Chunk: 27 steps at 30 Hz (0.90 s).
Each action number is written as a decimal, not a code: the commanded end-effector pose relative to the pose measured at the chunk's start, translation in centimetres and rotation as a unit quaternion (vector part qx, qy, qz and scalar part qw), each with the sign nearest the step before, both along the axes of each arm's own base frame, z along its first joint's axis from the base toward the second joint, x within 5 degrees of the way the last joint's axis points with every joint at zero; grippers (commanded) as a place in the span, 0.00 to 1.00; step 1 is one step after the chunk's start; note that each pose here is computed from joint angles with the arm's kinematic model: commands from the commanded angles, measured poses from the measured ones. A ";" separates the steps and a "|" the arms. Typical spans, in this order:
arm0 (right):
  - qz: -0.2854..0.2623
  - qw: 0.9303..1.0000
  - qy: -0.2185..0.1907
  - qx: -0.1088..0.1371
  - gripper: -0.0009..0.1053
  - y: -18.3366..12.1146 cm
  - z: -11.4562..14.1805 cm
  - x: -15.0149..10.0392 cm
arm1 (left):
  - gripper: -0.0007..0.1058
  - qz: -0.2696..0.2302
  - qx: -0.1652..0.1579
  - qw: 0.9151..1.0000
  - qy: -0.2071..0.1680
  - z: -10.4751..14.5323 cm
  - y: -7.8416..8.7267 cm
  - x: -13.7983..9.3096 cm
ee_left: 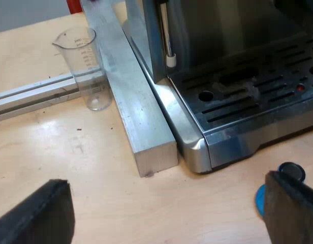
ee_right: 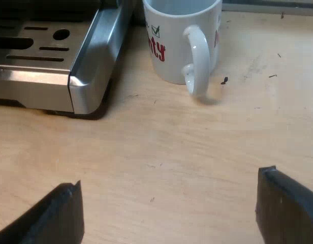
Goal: Put the handle in the coffee machine
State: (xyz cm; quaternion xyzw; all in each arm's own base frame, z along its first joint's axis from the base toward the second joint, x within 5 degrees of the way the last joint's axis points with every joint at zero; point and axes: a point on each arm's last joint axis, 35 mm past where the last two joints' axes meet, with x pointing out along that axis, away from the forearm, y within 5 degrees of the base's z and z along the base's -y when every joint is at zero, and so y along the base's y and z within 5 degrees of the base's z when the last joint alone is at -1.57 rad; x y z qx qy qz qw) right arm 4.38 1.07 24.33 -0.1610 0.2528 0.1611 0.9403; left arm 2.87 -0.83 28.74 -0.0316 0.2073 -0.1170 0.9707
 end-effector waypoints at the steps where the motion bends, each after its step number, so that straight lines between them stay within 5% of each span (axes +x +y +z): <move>1: 0.003 1.000 0.002 -0.003 0.68 0.0 0.0 0.0 | 0.73 0.003 0.001 1.000 -0.001 0.2 0.0 0.2; 27: 0.003 1.000 0.002 -0.003 0.68 0.0 0.0 0.0 | 0.73 0.002 0.002 1.000 -0.009 0.0 0.0 0.5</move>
